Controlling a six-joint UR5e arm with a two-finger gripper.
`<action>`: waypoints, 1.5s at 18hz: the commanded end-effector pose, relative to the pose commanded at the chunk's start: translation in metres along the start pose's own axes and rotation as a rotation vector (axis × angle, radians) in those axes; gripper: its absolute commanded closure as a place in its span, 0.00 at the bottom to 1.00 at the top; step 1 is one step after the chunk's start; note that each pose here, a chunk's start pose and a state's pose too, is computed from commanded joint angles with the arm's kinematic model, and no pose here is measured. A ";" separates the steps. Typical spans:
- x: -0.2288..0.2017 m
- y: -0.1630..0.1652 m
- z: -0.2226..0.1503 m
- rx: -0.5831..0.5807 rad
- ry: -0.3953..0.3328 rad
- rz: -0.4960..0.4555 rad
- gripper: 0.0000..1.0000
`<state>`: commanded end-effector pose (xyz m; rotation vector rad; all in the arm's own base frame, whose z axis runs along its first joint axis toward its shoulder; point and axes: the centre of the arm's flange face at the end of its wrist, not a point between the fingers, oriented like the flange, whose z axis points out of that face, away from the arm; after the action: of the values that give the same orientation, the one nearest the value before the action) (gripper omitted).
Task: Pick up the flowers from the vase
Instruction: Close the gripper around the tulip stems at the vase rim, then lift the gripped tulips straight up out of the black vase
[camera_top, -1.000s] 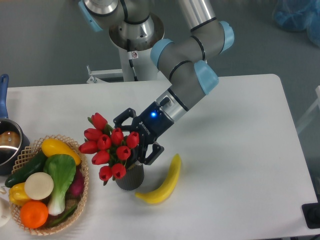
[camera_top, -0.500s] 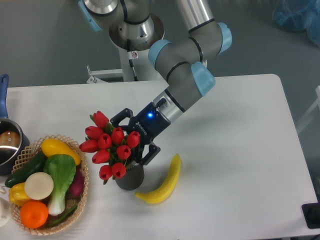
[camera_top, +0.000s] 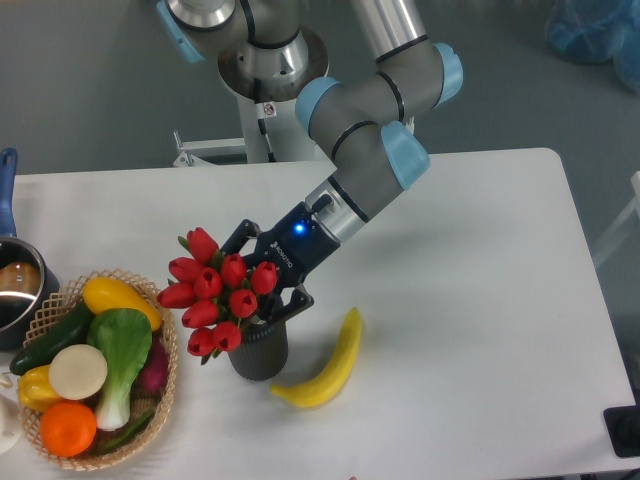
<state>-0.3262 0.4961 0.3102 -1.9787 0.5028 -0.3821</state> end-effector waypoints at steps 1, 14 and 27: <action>0.000 -0.001 0.000 0.000 -0.001 0.003 0.41; -0.001 -0.006 -0.010 0.019 -0.016 -0.041 0.49; -0.002 -0.061 -0.047 0.072 -0.071 -0.083 0.49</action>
<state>-0.3394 0.4855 0.3849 -1.9398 0.3584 -0.3752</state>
